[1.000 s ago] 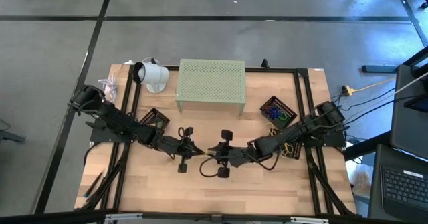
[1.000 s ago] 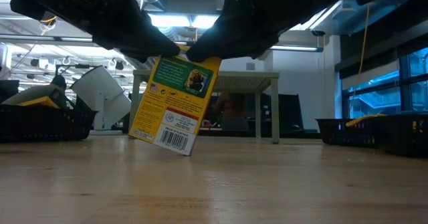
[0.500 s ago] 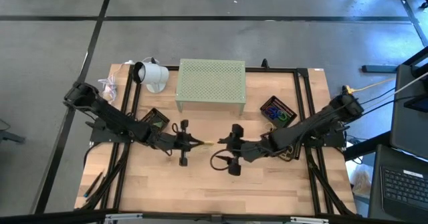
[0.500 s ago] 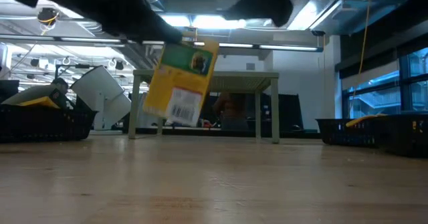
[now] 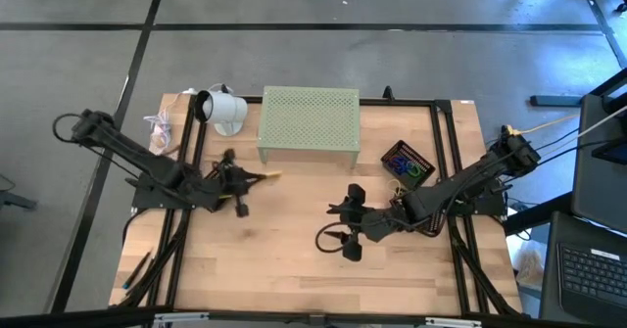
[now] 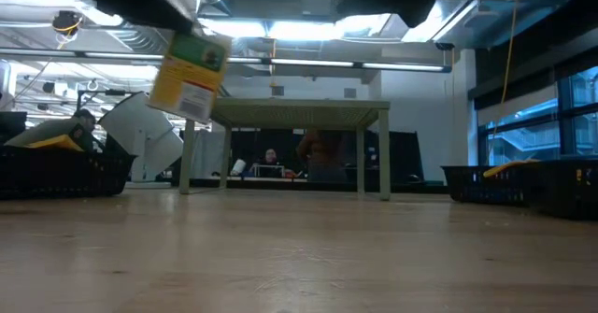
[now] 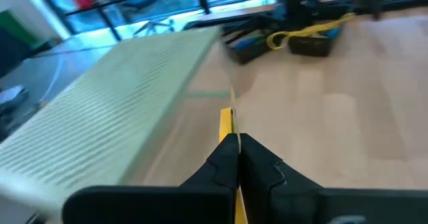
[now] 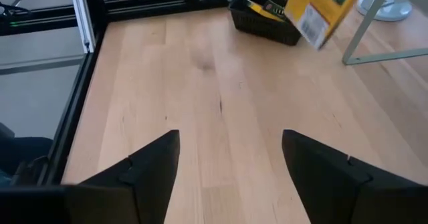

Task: Pick & Place Office Desk Supplies
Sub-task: Put the yellow crayon box into the bottom left black bin

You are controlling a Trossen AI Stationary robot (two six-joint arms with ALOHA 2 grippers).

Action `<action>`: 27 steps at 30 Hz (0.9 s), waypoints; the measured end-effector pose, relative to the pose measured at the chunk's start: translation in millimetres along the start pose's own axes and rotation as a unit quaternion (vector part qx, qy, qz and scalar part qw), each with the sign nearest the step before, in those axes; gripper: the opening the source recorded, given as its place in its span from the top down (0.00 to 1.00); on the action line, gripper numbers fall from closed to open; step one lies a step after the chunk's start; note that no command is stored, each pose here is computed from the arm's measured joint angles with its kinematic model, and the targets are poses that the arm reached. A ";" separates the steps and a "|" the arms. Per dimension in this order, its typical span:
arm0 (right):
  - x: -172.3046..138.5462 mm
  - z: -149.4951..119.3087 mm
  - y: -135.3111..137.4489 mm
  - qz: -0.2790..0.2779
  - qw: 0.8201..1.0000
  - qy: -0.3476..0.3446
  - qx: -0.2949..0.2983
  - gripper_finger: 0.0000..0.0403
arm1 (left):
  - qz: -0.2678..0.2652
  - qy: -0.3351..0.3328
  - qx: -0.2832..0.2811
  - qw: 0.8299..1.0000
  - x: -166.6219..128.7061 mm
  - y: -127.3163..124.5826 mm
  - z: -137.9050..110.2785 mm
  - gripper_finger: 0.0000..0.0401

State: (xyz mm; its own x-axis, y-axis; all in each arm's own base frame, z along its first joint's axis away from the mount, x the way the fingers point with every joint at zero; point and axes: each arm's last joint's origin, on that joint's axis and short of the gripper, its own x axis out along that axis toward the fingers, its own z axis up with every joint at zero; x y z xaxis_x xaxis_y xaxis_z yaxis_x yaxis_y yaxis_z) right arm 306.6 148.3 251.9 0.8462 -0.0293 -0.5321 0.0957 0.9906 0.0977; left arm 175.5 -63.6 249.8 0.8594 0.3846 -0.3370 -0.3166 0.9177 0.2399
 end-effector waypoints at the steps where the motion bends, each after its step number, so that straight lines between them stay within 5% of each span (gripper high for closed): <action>1: 0.0 0.1 -0.1 -0.001 1.000 -0.001 0.000 0.34 | 0.008 0.003 -0.005 1.000 -5.5 5.2 -1.1 1.00; 10: 0.1 0.0 0.0 -0.001 1.000 0.000 0.000 0.34 | 0.009 0.051 -0.117 0.992 -36.3 35.7 -19.1 1.00; 15: 0.1 -0.1 -0.1 -0.001 1.000 0.000 0.000 0.34 | 0.010 0.113 -0.124 0.986 -48.7 49.7 -28.9 1.00; 20: 0.1 -0.1 -0.1 -0.001 1.000 0.000 0.000 0.34 | 0.051 0.193 -0.148 0.969 -64.3 67.0 -33.7 1.00; 27: 0.2 -0.2 -0.1 -0.001 1.000 0.000 0.000 0.34 | 0.033 0.276 -0.187 0.942 -70.3 69.3 -40.8 1.00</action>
State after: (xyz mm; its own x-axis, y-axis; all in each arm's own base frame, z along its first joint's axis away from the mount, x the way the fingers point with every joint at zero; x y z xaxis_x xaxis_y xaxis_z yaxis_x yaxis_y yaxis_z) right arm 306.7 148.2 251.7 0.8463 -0.0318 -0.5318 0.0975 0.9906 0.0958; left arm 76.8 -23.0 252.9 0.5261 0.3396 -0.7796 -0.5698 0.8213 -0.0267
